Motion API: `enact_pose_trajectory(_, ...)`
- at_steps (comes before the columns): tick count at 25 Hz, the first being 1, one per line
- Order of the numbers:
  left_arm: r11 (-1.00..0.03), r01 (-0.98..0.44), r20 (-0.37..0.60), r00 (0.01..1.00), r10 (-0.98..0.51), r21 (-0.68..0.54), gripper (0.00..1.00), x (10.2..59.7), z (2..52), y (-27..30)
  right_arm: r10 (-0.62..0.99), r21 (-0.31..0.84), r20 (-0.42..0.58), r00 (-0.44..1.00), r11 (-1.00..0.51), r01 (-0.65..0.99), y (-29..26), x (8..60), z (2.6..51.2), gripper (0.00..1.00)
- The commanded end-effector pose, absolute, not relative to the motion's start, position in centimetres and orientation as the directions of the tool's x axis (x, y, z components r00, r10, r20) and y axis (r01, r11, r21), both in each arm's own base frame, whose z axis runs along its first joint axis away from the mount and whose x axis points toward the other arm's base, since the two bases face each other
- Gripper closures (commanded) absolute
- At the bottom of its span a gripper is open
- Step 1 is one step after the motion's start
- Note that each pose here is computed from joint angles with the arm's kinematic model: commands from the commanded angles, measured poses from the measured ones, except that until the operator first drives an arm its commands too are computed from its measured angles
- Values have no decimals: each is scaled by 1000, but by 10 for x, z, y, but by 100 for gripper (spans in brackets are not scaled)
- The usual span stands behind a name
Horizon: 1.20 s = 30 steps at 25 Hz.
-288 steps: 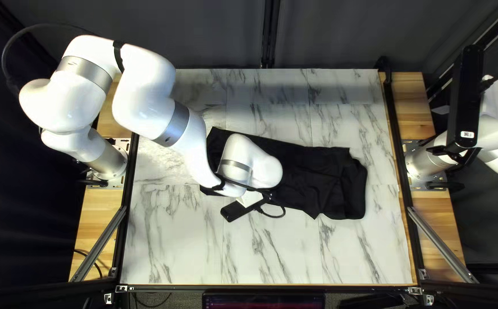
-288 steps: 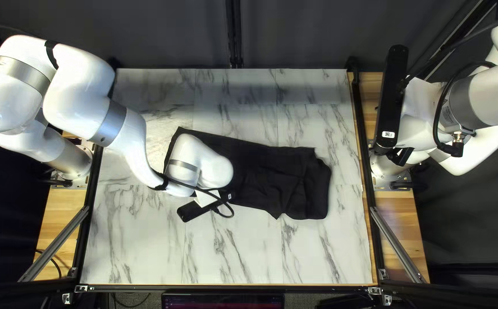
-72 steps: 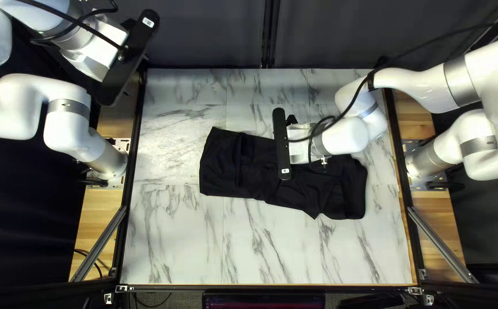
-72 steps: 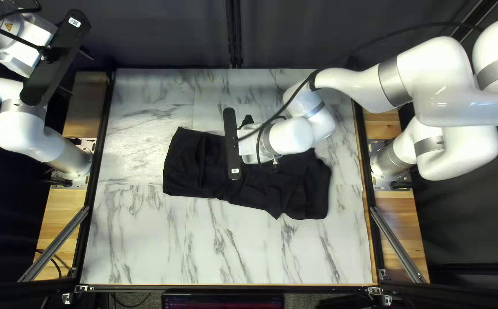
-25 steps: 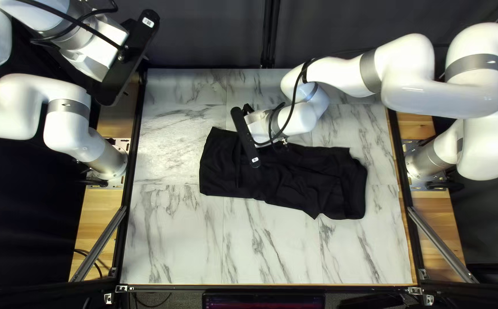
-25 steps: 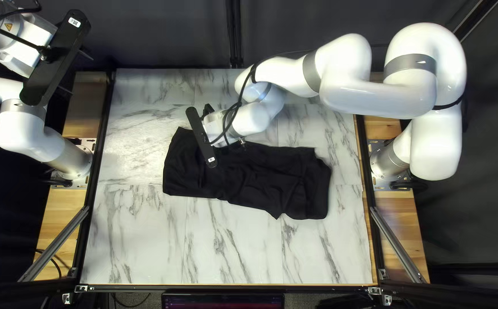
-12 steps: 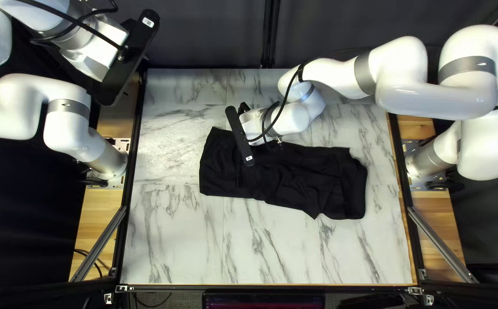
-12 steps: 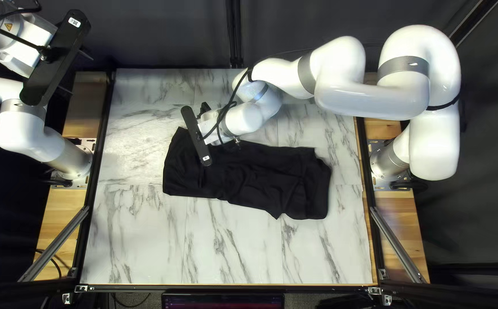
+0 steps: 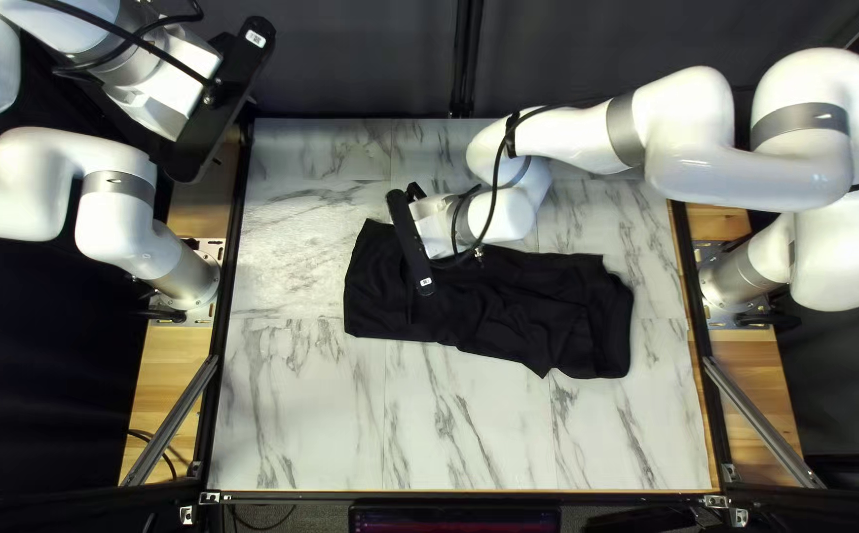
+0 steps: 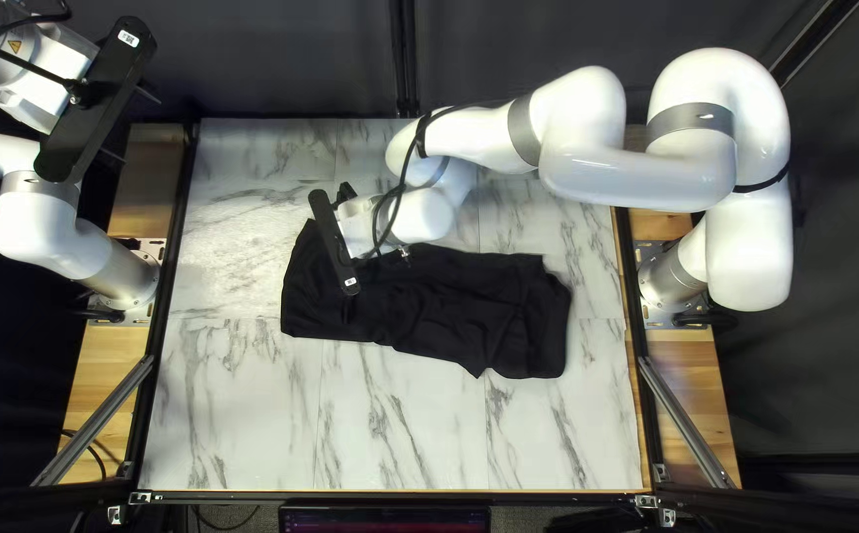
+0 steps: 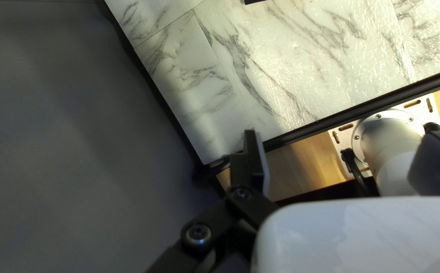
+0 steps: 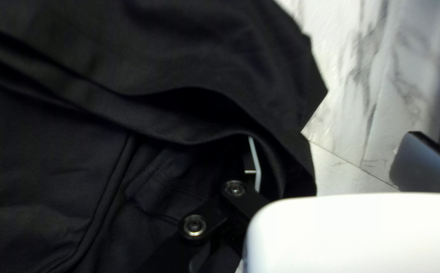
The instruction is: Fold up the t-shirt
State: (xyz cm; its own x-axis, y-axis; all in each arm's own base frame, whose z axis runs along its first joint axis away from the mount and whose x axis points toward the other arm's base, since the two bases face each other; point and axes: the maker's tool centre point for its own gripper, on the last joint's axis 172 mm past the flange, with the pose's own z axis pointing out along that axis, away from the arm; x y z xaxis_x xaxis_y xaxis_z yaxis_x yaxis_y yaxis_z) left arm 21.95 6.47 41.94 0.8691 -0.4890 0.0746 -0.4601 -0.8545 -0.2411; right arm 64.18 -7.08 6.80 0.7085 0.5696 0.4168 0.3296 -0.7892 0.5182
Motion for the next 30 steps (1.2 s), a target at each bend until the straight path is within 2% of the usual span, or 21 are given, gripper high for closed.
enact_pose_trajectory(1, -854, -460, 75, 869, -489, -241, 0, 220, 419, 65, 571, 520, 413, 709, -787, 331, -70, 639, 67, 100)
enact_pose_trajectory(22, -854, -460, 75, 869, -489, -241, 0, 220, 419, 65, 539, 512, 431, 724, -806, 295, -73, 593, 73, 100)
enact_pose_trajectory(23, -854, -460, 75, 869, -489, -241, 0, 220, 419, 65, 536, 509, 433, 724, -809, 294, -72, 594, 72, 47)
enact_pose_trajectory(24, -854, -460, 75, 869, -489, -241, 0, 220, 419, 65, 534, 506, 435, 725, -811, 294, -71, 595, 72, 11)
enact_pose_trajectory(25, -854, -460, 75, 869, -489, -241, 0, 220, 419, 65, 533, 505, 436, 725, -812, 294, -71, 595, 71, 0)
enact_pose_trajectory(30, -854, -460, 75, 869, -489, -241, 0, 220, 419, 65, 519, 495, 440, 733, -821, 284, -69, 593, 69, 0)
